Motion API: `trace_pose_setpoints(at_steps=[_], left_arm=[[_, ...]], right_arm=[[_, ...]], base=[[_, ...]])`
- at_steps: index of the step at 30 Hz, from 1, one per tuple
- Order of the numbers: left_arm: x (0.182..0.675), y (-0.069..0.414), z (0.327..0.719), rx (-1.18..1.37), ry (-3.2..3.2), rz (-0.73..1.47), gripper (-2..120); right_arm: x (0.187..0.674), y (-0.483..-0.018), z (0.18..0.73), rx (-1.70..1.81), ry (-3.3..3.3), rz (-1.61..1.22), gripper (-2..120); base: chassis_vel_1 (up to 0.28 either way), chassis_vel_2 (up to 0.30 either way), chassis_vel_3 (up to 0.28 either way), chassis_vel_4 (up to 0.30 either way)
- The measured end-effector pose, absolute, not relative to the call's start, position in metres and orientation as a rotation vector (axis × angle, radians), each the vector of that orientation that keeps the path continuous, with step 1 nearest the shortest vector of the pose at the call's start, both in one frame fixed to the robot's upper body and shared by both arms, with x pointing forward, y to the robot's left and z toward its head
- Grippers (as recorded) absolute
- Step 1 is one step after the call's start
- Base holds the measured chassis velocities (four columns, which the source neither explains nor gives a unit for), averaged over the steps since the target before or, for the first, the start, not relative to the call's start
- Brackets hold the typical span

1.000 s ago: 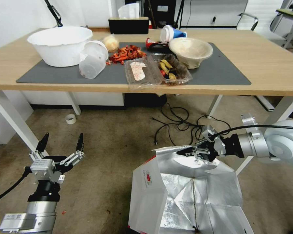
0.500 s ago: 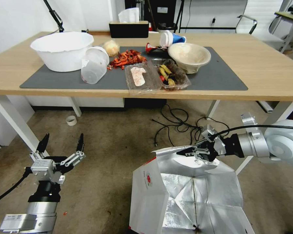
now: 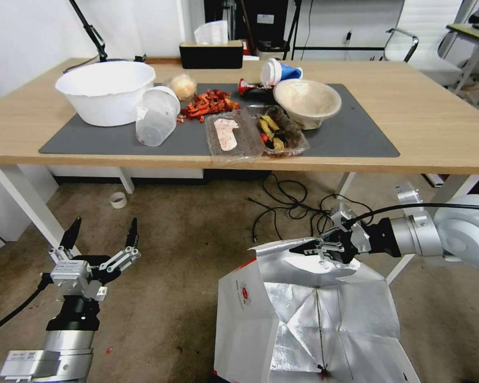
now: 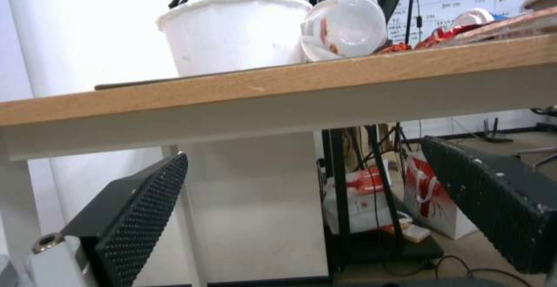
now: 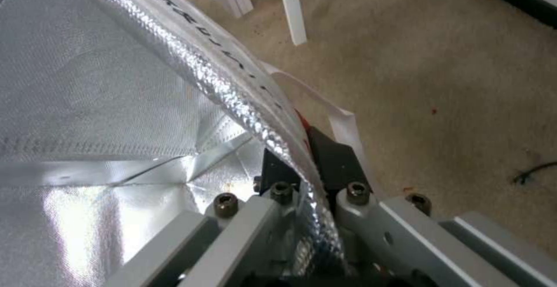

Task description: Pick up the food delivery bag from the floor and place it on the table.

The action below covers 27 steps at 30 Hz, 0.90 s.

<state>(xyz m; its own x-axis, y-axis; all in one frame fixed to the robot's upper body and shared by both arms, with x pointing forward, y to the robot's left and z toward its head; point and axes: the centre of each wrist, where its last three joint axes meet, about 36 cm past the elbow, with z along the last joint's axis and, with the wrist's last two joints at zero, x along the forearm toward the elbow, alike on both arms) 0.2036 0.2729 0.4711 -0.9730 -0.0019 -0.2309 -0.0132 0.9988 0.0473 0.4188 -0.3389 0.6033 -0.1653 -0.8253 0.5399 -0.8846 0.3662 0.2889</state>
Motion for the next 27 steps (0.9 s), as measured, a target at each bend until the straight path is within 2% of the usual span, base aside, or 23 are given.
trace_pose_setpoints(at_steps=[27], left_arm=[[0.2038,0.2713,0.4701,-0.008,2.911,0.064,100]], right_arm=[[0.4203,-0.3384,0.6055,1.480,-1.994,0.126,0]], base=[[0.000,0.000,0.000,0.000]])
